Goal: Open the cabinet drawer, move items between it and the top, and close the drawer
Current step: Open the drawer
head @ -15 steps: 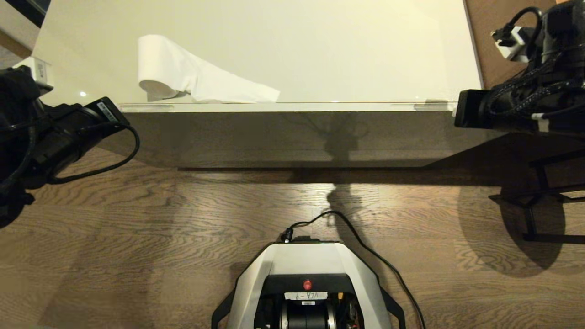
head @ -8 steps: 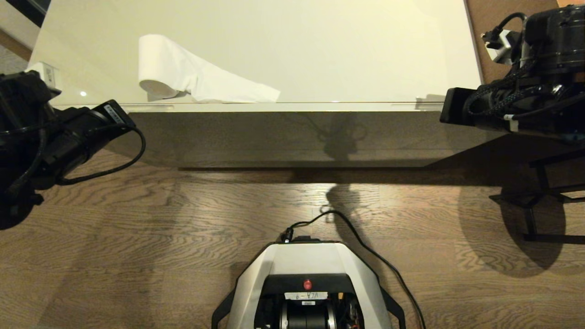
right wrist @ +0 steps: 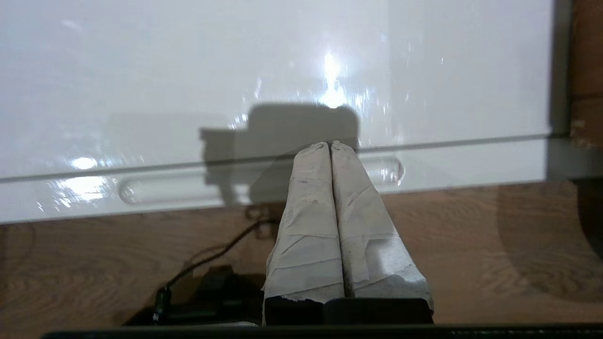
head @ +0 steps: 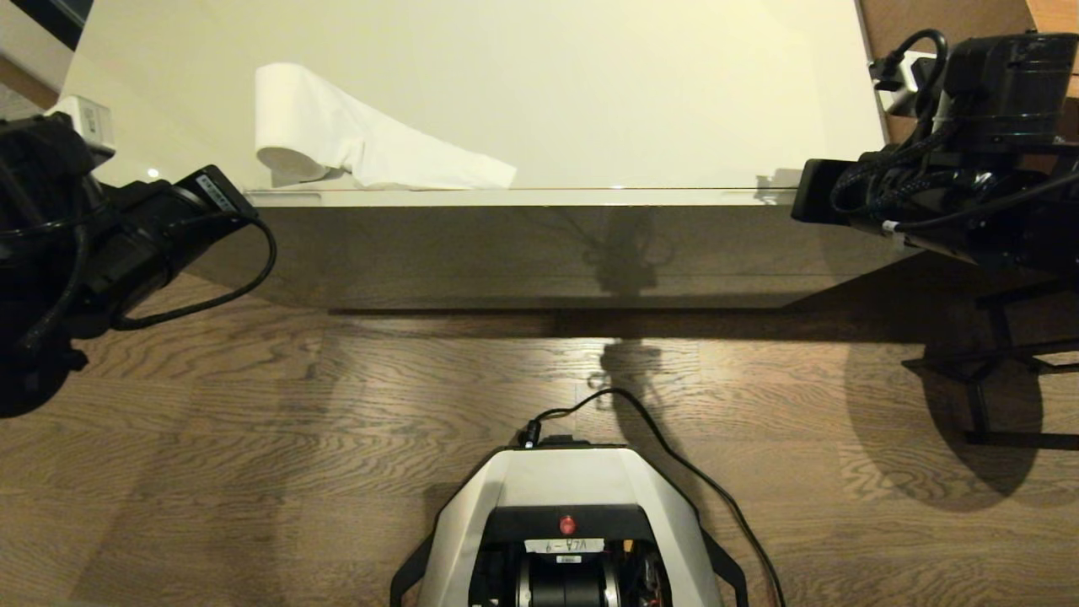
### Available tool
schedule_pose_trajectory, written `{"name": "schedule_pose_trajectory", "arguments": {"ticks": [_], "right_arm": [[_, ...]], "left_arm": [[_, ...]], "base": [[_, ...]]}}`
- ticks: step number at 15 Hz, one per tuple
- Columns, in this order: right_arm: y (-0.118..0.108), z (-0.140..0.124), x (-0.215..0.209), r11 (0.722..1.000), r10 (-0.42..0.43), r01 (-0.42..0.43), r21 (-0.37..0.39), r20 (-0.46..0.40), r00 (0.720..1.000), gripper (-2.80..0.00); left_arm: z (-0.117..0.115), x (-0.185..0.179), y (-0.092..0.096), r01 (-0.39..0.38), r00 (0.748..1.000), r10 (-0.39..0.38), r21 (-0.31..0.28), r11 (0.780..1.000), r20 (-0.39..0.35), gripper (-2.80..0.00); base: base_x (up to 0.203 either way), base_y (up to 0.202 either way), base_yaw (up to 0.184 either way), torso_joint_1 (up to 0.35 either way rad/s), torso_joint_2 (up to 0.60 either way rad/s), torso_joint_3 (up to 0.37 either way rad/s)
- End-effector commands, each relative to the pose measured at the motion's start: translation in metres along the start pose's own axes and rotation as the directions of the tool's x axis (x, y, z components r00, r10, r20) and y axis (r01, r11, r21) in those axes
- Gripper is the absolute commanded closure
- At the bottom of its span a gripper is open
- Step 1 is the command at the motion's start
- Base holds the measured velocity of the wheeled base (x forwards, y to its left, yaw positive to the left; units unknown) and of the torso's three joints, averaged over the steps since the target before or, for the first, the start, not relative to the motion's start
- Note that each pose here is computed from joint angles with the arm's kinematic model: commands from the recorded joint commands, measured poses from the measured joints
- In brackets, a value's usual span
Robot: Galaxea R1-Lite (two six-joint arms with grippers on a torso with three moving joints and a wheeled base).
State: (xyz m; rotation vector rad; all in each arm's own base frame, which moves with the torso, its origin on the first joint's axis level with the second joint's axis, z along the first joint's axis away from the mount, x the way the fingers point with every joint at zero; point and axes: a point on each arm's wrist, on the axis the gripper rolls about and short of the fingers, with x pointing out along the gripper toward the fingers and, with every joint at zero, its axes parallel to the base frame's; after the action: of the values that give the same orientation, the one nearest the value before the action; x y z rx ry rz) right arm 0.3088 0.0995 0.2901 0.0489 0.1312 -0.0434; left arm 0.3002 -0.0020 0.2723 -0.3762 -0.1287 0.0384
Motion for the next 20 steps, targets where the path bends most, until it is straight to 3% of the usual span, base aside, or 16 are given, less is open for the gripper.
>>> {"name": "schedule_pose_trajectory", "arguments": {"ticks": [1, 5, 8, 15, 18, 20], "right_arm": [[-0.001, 0.001, -0.002, 1.000, -0.001, 0.001, 0.001, 0.002, 1.000, 0.00], [-0.001, 0.001, -0.002, 1.000, -0.001, 0.001, 0.001, 0.002, 1.000, 0.00], [0.004, -0.021, 0.016, 1.000, -0.008, 0.008, 0.001, -0.020, 1.000, 0.00], [0.003, -0.033, 0.018, 1.000, -0.012, 0.012, 0.012, -0.041, 0.999, 0.00], [0.003, -0.035, 0.018, 1.000, -0.013, 0.013, 0.009, -0.049, 0.999, 0.00], [0.003, -0.035, 0.018, 1.000, -0.013, 0.013, 0.009, -0.049, 0.999, 0.00]], "left_arm": [[-0.001, -0.001, -0.004, 0.012, 1.000, -0.012, -0.004, 1.000, 0.001, 0.00], [-0.001, -0.001, -0.004, 0.012, 1.000, -0.012, -0.004, 1.000, 0.001, 0.00], [-0.016, 0.004, 0.001, -0.005, 0.999, 0.005, -0.010, 1.000, -0.045, 0.00], [-0.035, 0.007, 0.007, -0.025, 0.995, 0.024, -0.007, 1.000, -0.099, 0.00], [-0.027, 0.009, 0.004, 0.012, 1.000, -0.012, -0.003, 1.000, -0.028, 0.00], [-0.027, 0.009, 0.004, 0.012, 1.000, -0.012, -0.003, 1.000, -0.028, 0.00]], "base": [[0.000, 0.000, 0.000, 0.000, 0.00, 0.000], [0.000, 0.000, 0.000, 0.000, 0.00, 0.000], [0.000, 0.000, 0.000, 0.000, 0.00, 0.000], [0.000, 0.000, 0.000, 0.000, 0.00, 0.000], [0.000, 0.000, 0.000, 0.000, 0.00, 0.000], [0.000, 0.000, 0.000, 0.000, 0.00, 0.000]]}}
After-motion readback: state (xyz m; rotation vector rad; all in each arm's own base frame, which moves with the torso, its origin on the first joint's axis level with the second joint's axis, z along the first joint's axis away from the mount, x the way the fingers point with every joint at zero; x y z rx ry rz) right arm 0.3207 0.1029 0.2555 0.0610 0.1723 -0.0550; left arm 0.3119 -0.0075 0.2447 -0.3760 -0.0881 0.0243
